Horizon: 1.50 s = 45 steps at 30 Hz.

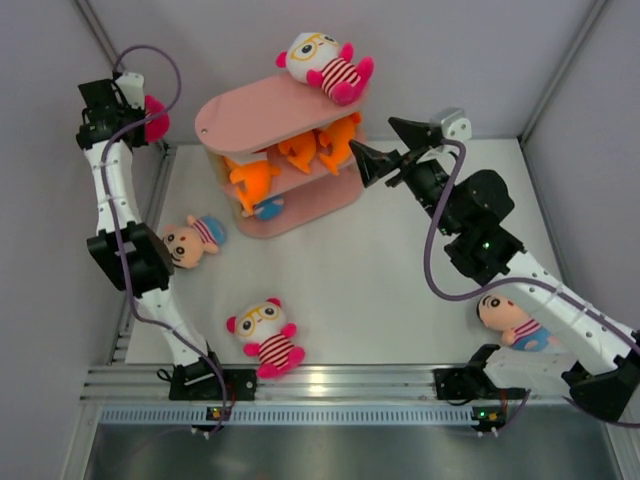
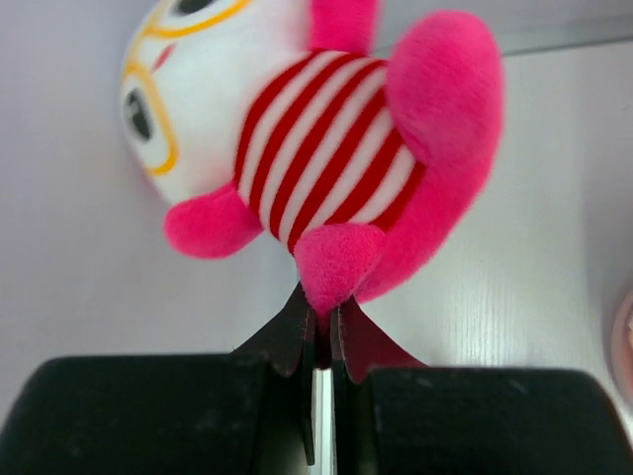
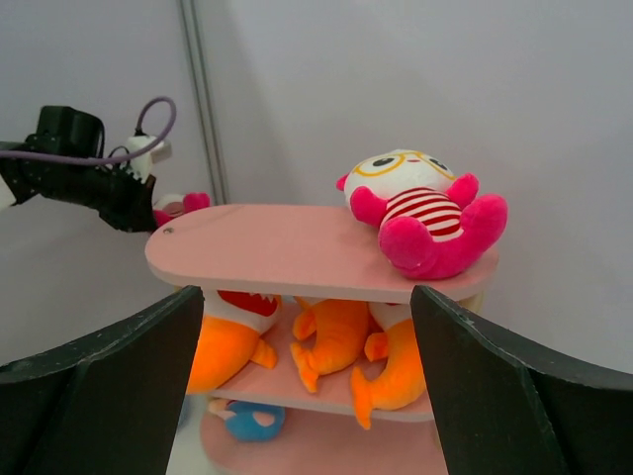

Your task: Place and organize the stuffed toys onto the shelf

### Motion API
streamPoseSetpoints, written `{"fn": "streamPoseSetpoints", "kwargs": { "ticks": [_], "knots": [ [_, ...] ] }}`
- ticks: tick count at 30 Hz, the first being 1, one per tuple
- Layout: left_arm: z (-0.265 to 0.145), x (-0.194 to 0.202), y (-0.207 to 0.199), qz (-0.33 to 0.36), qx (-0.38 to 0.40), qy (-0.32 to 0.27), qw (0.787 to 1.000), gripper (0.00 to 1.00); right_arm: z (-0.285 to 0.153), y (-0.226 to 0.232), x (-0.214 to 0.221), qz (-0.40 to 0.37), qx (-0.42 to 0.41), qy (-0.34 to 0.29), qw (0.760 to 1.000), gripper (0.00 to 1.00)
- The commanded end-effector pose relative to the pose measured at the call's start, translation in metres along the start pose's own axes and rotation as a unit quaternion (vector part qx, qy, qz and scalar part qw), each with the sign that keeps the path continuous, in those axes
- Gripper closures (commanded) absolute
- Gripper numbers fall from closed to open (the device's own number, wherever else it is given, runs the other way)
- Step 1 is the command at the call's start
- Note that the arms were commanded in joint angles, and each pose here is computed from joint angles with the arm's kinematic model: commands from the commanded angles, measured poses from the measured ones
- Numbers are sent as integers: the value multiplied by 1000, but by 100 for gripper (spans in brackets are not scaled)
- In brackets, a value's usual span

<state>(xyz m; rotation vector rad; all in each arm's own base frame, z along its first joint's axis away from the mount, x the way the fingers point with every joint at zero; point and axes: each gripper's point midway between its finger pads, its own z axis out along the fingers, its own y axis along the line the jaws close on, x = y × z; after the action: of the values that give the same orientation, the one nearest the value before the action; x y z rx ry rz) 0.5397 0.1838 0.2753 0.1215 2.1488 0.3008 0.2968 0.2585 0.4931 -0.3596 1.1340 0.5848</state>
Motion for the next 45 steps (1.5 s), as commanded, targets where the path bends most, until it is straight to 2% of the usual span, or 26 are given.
{"fn": "streamPoseSetpoints", "kwargs": {
  "ticks": [1, 6, 8, 11, 12, 17, 19, 20, 23, 25, 26, 29, 34, 45],
  "knots": [
    [-62, -53, -2, -5, 7, -86, 996, 100, -17, -4, -26, 12, 0, -24, 1000, 14],
    [-131, -95, -19, -16, 38, -160, 986, 100, -31, -6, -30, 27, 4, -19, 999, 14],
    [-143, -93, -33, -3, 54, -162, 985, 100, -37, -7, -34, 30, 7, -20, 999, 14],
    [-179, -102, -69, 52, 68, -178, 980, 100, -44, -8, -34, 34, 8, -14, 999, 15],
    [-187, -109, -92, 72, 86, -186, 976, 100, -45, -8, -33, 35, 8, -11, 999, 15],
    [-246, -141, -136, 72, 130, -250, 957, 100, -46, -7, -27, 36, 6, 12, 999, 14],
    [-258, -143, -148, 72, 148, -259, 952, 100, -48, -6, -23, 40, 3, 19, 999, 15],
    [-265, -144, -167, 83, 171, -263, 946, 100, -48, -5, -22, 41, 1, 21, 999, 15],
    [-266, -132, -212, 119, 235, -250, 932, 100, -50, -5, -20, 44, 2, 24, 999, 15],
    [-259, -123, -231, 144, 245, -232, 930, 100, -50, -5, -20, 44, 2, 25, 999, 14],
    [-260, -119, -257, 162, 262, -226, 924, 100, -50, -5, -20, 44, 2, 25, 999, 15],
    [-255, -118, -284, 193, 250, -217, 923, 100, -50, -5, -20, 47, 3, 25, 999, 15],
    [-232, -126, -281, 168, 205, -195, 944, 100, -51, -7, -19, 45, 8, 27, 999, 15],
    [-221, -125, -301, 198, 234, -196, 932, 100, -45, -6, -13, 44, 7, 35, 998, 14]
  ]
}}
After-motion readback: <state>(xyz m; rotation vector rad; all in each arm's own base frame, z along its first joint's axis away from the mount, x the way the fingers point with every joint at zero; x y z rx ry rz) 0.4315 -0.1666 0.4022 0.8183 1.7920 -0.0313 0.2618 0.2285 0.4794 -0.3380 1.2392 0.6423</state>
